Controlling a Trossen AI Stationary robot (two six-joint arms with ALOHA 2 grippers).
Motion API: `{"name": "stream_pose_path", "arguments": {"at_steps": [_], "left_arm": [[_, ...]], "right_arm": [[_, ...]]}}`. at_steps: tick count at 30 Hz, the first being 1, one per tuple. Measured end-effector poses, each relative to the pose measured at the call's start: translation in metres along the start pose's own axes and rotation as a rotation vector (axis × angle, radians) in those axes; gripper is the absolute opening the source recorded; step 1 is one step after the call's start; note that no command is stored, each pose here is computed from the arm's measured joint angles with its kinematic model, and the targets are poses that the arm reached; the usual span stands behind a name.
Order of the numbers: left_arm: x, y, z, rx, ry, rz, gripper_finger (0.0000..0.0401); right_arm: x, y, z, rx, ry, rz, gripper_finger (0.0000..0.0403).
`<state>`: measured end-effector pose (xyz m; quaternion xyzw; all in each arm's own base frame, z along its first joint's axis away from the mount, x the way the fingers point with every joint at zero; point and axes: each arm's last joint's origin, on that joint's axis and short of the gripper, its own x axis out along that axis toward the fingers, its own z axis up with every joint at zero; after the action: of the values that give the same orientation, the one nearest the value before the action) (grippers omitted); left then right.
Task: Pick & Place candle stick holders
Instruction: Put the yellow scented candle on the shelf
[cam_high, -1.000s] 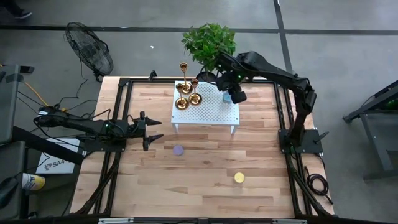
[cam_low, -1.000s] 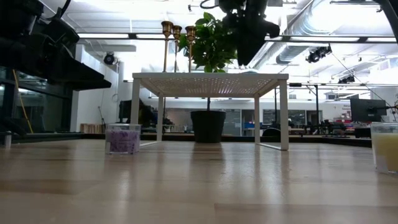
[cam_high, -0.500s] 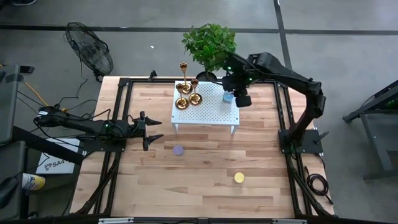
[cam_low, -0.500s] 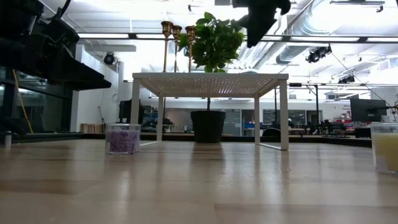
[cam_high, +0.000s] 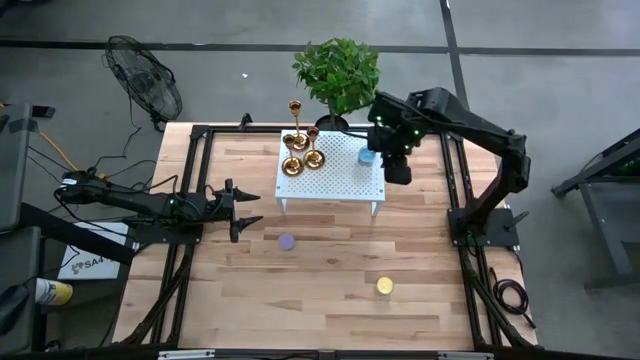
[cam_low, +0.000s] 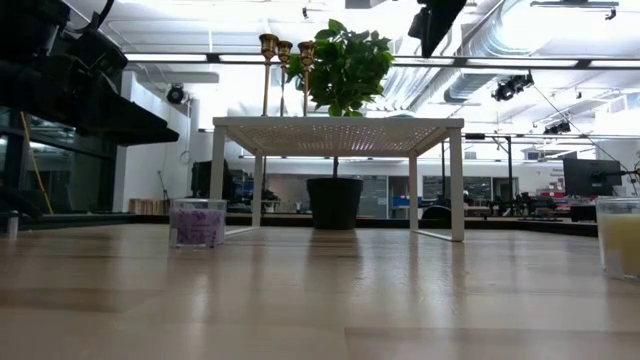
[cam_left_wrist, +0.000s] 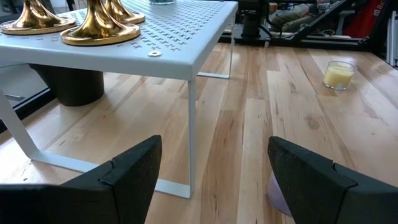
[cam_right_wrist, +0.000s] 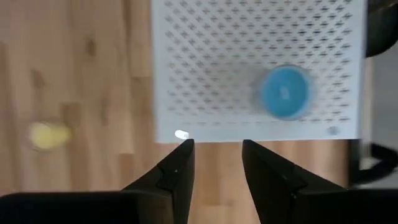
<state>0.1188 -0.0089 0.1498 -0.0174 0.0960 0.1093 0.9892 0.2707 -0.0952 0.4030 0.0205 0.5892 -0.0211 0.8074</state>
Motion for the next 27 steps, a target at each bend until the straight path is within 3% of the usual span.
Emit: {"name": "stream_pose_path", "arguments": {"at_steps": [5,12,27], "left_arm": [[0.0,0.0,0.0,0.0,0.0,0.0,0.0291],[0.0,0.0,0.0,0.0,0.0,0.0,0.0291],[0.0,0.0,0.0,0.0,0.0,0.0,0.0291]], "right_arm": [[0.001,0.015,0.004,0.126,-0.006,0.061,0.0129],[0.003,0.047,0.009,0.161,0.008,0.088,0.0129],[0.006,0.154,0.006,0.235,-0.037,-0.064,0.0129]]}}
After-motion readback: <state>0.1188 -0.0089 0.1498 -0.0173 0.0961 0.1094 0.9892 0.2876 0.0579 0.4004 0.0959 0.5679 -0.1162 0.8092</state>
